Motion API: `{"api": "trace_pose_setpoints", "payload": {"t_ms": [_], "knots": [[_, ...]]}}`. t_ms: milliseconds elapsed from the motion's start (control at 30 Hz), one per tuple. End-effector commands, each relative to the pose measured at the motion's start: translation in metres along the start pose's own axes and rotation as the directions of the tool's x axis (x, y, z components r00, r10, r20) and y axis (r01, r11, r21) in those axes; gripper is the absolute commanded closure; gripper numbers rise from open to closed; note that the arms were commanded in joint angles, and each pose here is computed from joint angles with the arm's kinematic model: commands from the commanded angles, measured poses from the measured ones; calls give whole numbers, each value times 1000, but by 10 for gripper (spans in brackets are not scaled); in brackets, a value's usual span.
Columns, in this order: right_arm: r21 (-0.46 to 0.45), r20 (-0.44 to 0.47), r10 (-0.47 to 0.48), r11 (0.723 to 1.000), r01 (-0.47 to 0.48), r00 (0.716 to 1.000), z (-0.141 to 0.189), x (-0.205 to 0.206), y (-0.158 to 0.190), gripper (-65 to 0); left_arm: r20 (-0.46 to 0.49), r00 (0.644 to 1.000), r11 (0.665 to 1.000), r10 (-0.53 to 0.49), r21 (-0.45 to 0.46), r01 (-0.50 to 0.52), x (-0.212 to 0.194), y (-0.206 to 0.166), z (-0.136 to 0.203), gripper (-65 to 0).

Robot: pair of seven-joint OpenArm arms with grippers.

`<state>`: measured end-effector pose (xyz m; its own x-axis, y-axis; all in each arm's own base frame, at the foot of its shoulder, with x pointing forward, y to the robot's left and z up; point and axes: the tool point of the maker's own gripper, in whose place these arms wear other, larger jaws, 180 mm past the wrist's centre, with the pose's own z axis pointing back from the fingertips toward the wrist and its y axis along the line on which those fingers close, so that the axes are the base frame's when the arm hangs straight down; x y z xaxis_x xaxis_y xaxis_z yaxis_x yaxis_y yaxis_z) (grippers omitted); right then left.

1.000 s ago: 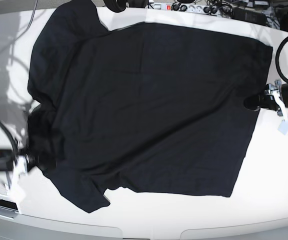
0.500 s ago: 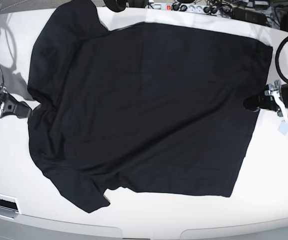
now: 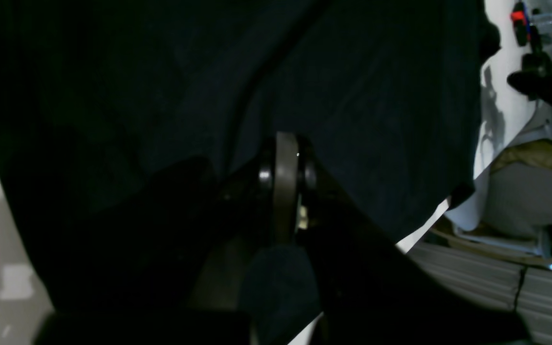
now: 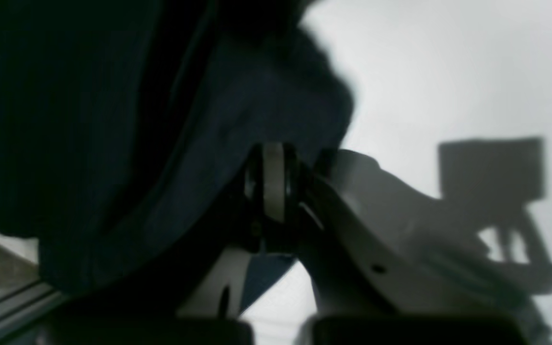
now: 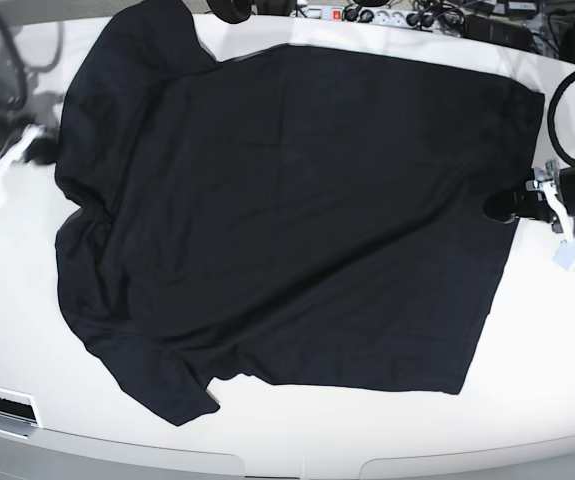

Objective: Layout the t-shirt on the table in an organized manner, then fold the t-shirt properly
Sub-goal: 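Move the right gripper to the shirt collar corner and pull it outward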

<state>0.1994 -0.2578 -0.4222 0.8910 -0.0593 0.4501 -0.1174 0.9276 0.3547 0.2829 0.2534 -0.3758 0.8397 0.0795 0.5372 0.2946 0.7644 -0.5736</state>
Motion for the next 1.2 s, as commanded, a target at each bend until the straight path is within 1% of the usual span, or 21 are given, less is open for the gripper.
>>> {"api": "trace_pose_setpoints", "payload": {"t_ms": [0,33,67,133,167,200,300,433,533,633,733,767,800,867,967,1000,1033,1067,1100,1133,1167], "knots": [[2,27,4,1000,-4,1000,4,5,1,0,48,998,999,-31,-2,32,19,-2,8,0],[13,20,-12,1000,12,1000,0,-2,5,-27,49,998,1000,-31,-2,31,19,-2,8,0],[22,15,-26,999,26,1000,-3,-8,9,-105,50,998,1000,-31,-3,31,20,-2,8,0],[22,10,-73,997,73,997,-7,-15,13,-285,51,998,1000,-30,-5,30,20,-2,8,0],[22,15,-90,996,89,996,-8,-15,13,-342,51,998,1000,-30,-4,31,20,-2,8,0],[22,22,-102,995,102,995,-8,-15,13,-363,51,998,1000,-30,-5,30,20,-2,8,0],[10,55,-147,989,147,988,-6,-15,9,-362,50,998,1000,-30,-4,31,20,-2,9,0],[-84,106,-222,969,232,969,3,-19,-15,-362,51,998,1000,-30,-5,30,20,-2,8,0],[-100,142,-260,956,275,955,10,-20,-23,-362,53,998,1000,-29,-7,29,20,-3,8,0],[-113,141,-304,941,320,942,10,-26,-29,-363,53,998,1000,-29,-6,30,20,-3,8,0],[-99,152,-383,911,400,911,0,-40,-37,-365,53,998,1000,-29,-6,30,20,-3,8,0],[-87,154,-414,899,429,897,-5,-46,-39,-365,53,998,1000,-29,-6,30,20,-3,8,0],[-54,150,-442,890,454,884,-9,-52,-37,-365,53,998,1000,-29,-7,30,20,-3,8,0],[34,150,-476,879,476,867,-18,-55,-29,-365,53,998,1000,-29,-7,29,20,-3,8,0],[178,138,-491,867,466,860,-23,-56,-9,-364,52,998,1000,-29,-6,29,20,-3,8,0],[225,126,-492,860,458,861,-23,-55,-1,-364,52,998,1000,-29,-6,29,20,-3,8,0],[260,107,-505,846,466,856,-23,-55,6,-364,51,998,1000,-29,-6,29,20,-3,8,0],[285,91,-511,835,470,854,-22,-55,11,-364,52,998,1000,-29,-6,30,20,-3,8,0],[297,83,-513,831,470,855,-22,-55,14,-358,53,998,1000,-29,-6,30,20,-3,8,0],[296,86,-511,833,467,856,-22,-53,13,-340,53,998,1000,-29,-6,30,20,-3,8,0],[290,87,-506,837,465,858,-22,-53,12,-299,53,998,1000,-29,-6,30,20,-3,8,0]]}}
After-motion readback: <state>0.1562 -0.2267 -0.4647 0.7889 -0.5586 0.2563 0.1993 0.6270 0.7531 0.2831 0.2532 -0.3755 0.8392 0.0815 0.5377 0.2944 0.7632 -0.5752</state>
